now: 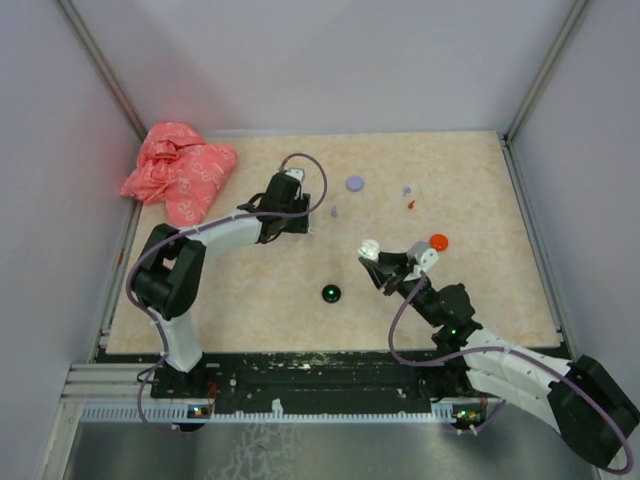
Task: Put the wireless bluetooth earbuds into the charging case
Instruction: Pick up the earbud from the center of the board.
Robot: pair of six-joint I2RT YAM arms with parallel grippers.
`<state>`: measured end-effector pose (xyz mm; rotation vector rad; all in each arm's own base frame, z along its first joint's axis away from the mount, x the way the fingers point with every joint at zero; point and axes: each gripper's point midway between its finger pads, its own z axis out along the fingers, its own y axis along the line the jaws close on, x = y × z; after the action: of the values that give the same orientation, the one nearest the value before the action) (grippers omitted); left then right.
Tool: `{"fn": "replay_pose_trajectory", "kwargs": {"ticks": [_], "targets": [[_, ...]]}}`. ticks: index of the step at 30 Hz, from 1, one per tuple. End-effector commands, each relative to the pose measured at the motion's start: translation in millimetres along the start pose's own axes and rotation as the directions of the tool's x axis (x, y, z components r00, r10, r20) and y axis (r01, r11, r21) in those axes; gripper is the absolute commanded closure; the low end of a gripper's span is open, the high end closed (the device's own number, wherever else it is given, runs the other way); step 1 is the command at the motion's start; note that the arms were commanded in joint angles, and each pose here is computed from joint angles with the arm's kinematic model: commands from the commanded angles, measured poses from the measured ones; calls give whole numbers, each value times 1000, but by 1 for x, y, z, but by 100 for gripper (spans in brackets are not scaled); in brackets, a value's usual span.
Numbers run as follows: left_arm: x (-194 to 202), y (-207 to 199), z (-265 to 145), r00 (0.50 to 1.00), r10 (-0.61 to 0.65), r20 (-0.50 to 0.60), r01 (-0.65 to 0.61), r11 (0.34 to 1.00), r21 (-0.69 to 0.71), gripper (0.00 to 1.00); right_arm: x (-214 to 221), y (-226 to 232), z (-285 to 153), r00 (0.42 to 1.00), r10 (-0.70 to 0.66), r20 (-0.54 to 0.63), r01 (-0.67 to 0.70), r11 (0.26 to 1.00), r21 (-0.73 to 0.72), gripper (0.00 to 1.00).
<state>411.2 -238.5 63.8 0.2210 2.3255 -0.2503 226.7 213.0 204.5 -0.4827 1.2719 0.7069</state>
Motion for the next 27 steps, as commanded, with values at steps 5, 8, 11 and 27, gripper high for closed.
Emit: {"fn": "replay_pose_trajectory", "kwargs": {"ticks": [5, 8, 11, 27], "targets": [[-4, -21, 14, 992, 127, 2, -127, 990, 66, 50, -18, 6, 5, 998, 10, 65, -9, 1000, -27, 100], [-1, -21, 18, 987, 160, -11, -159, 986, 45, 52, -17, 6, 5, 998, 10, 60, -9, 1000, -27, 100], [1, -20, 22, 984, 179, -19, -178, 983, 34, 54, -16, 6, 5, 998, 9, 59, -7, 1000, -30, 100], [12, -17, 36, 972, 222, -73, -221, 975, 22, 63, -14, 7, 6, 999, 11, 52, -9, 999, -33, 100]]}}
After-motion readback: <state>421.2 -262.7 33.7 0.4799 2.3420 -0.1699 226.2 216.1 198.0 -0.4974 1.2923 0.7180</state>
